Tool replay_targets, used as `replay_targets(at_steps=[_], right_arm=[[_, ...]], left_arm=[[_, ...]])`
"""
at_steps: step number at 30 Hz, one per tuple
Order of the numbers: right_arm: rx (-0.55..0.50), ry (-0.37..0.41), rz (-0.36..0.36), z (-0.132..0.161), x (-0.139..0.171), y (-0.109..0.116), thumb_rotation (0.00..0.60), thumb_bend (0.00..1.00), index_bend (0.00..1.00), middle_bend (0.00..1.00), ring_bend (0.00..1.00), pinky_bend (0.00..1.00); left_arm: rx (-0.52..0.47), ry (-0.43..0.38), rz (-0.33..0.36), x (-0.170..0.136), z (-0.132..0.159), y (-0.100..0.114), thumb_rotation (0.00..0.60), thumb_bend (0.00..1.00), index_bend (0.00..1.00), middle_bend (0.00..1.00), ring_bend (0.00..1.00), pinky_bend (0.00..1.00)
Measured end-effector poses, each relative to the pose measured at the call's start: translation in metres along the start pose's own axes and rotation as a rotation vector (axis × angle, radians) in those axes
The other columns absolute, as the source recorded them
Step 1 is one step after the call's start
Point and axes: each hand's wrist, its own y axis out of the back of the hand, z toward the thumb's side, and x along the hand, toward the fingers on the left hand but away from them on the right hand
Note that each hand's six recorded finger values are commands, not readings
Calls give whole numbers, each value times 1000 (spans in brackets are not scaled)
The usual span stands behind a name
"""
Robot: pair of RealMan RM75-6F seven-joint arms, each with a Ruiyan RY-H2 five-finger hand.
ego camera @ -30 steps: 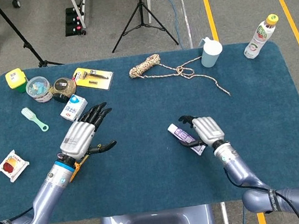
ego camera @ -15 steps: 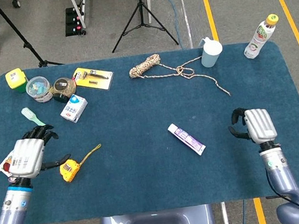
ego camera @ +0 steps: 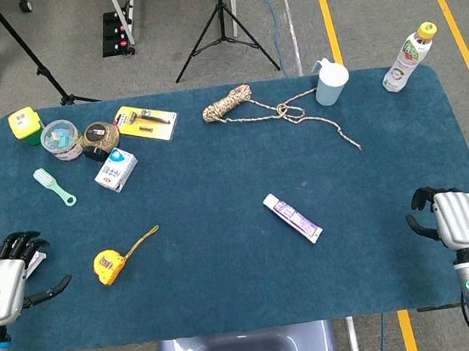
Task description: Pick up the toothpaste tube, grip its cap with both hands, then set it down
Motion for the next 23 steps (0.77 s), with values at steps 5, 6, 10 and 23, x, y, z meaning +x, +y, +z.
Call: replay_targets(at_steps=[5,6,10,23], right_arm=[[25,-33,-8,-14,25,7,563,349,566,561,589,483],[28,-36,-13,-16,28,9,564,349,566,561,589,483],[44,-52,-33,-22,46,17,562,349,566,564,589,483],[39,-72,-55,-31,66,29,563,349,564,566,590,483]], left_arm=[[-10,38,-33,-23,-16,-7,330,133,312,246,164,310],[-9,42,-31,-26,-17,-7,330,133,312,245,164,309],[-15,45,-20,-39,-20,-4,331,133,312,245,164,308],[-16,29,-14,-46,-17,9,334,133,312,242,164,307]])
